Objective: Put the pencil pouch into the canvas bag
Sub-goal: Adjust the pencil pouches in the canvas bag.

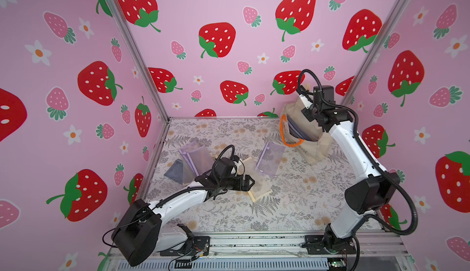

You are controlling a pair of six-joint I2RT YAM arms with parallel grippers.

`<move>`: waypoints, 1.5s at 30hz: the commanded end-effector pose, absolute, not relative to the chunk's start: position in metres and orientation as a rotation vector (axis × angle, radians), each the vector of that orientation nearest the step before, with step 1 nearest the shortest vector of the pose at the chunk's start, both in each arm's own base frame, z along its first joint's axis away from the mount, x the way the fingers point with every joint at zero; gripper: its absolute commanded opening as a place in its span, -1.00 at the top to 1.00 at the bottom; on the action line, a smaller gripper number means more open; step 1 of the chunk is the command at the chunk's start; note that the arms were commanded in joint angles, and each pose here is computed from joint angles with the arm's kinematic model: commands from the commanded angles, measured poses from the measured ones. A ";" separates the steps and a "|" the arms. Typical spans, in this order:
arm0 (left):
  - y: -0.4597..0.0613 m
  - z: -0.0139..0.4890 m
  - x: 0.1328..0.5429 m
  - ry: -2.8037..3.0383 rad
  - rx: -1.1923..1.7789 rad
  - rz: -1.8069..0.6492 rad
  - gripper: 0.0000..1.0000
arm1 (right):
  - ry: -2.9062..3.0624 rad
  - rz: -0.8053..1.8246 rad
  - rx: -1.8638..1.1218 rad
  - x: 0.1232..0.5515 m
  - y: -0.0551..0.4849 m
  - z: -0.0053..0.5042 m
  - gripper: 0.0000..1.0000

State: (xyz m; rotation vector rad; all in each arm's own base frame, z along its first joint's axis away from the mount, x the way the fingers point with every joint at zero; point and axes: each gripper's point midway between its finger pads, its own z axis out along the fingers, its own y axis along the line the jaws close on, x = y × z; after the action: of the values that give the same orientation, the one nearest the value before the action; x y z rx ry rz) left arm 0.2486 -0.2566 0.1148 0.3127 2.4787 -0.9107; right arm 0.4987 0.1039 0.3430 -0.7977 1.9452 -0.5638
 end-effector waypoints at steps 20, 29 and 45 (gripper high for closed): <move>-0.264 0.152 0.264 2.349 0.358 -0.976 -0.98 | 2.054 -0.466 -0.859 0.536 0.105 0.250 1.00; -0.261 0.145 0.265 2.359 0.340 -0.973 -0.98 | 2.041 -0.373 -0.734 0.514 0.098 0.262 1.00; -0.257 0.140 0.265 2.358 0.320 -0.981 -0.99 | 2.025 -0.485 -0.752 0.549 0.095 0.273 1.00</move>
State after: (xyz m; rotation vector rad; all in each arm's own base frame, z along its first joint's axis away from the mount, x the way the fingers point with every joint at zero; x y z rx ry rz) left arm 0.2639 -0.2580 0.1356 0.3135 2.3855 -0.9684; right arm 0.5421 0.0976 0.2872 -0.7079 1.9938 -0.4278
